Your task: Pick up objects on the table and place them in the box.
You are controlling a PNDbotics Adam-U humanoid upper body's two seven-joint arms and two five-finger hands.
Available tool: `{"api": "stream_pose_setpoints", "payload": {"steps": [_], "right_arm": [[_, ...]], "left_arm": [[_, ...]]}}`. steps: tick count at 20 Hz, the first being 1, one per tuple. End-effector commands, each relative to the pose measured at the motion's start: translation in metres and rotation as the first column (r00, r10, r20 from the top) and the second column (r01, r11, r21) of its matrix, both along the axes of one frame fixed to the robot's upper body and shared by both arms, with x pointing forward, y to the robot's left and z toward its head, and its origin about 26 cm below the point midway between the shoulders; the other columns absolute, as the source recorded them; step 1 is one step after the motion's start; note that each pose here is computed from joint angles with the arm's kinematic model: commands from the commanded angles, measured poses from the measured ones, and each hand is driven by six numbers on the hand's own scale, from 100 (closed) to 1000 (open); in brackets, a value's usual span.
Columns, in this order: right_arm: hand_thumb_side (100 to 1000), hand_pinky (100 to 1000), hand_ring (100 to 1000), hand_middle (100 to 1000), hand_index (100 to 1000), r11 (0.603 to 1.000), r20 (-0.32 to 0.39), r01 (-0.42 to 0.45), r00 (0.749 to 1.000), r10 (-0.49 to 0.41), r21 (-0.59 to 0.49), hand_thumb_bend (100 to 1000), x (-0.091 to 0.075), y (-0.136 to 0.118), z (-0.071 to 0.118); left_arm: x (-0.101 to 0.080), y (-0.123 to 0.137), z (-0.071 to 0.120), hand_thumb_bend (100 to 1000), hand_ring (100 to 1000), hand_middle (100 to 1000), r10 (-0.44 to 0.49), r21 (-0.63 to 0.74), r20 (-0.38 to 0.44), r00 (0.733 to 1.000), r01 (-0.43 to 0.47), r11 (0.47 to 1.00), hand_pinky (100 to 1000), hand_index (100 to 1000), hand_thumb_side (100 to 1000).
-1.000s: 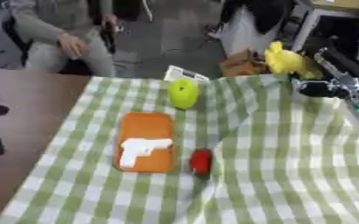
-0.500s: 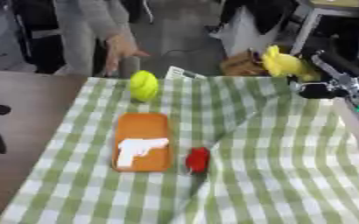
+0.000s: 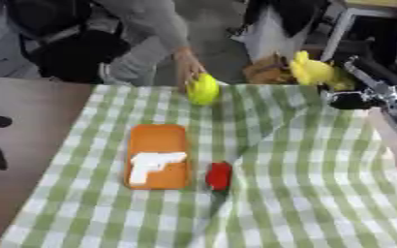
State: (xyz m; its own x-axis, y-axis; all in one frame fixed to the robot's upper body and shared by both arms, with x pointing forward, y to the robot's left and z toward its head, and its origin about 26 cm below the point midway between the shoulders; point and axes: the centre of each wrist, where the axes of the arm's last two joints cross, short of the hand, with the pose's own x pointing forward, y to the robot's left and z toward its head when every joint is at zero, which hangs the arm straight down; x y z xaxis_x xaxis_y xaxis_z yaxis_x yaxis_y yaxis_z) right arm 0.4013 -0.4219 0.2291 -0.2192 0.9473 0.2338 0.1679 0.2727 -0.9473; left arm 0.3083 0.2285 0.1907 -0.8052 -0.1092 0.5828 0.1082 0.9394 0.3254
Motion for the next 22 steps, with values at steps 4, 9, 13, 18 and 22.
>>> {"api": "stream_pose_setpoints", "payload": {"steps": [4, 9, 13, 18, 22], "right_arm": [[100, 463, 617, 712, 641, 0.996, 0.074, -0.069, 0.995, 0.073, -0.049, 100, -0.001, 0.016, 0.032], [100, 549, 739, 728, 626, 0.993, 0.104, -0.077, 0.991, 0.087, -0.089, 100, 0.001, 0.027, 0.037], [100, 559, 745, 733, 626, 0.988, 0.123, -0.053, 0.99, 0.07, -0.142, 100, 0.002, 0.03, 0.034], [100, 638, 799, 773, 613, 0.984, 0.137, -0.049, 0.988, 0.073, -0.172, 100, 0.005, 0.035, 0.03], [100, 669, 821, 789, 606, 0.983, 0.144, -0.061, 0.986, 0.087, -0.173, 100, 0.008, 0.041, 0.031]], "left_arm": [[-0.001, 0.001, 0.003, 100, 688, 821, 0.0, 0.001, 0.013, 1.0, 0.0, 1.0, 338, 791, 937], [-0.001, 0.001, 0.002, 100, 688, 819, 0.0, -0.001, 0.009, 1.0, 0.0, 1.0, 340, 790, 938], [-0.001, 0.001, 0.001, 100, 688, 819, 0.0, 0.0, 0.007, 1.0, 0.0, 1.0, 340, 790, 937], [-0.002, 0.001, 0.001, 100, 687, 818, -0.001, -0.001, 0.006, 1.0, 0.001, 1.0, 340, 790, 938], [-0.002, 0.001, 0.001, 100, 687, 818, -0.001, -0.002, 0.004, 1.0, 0.001, 1.0, 339, 790, 939]]}}
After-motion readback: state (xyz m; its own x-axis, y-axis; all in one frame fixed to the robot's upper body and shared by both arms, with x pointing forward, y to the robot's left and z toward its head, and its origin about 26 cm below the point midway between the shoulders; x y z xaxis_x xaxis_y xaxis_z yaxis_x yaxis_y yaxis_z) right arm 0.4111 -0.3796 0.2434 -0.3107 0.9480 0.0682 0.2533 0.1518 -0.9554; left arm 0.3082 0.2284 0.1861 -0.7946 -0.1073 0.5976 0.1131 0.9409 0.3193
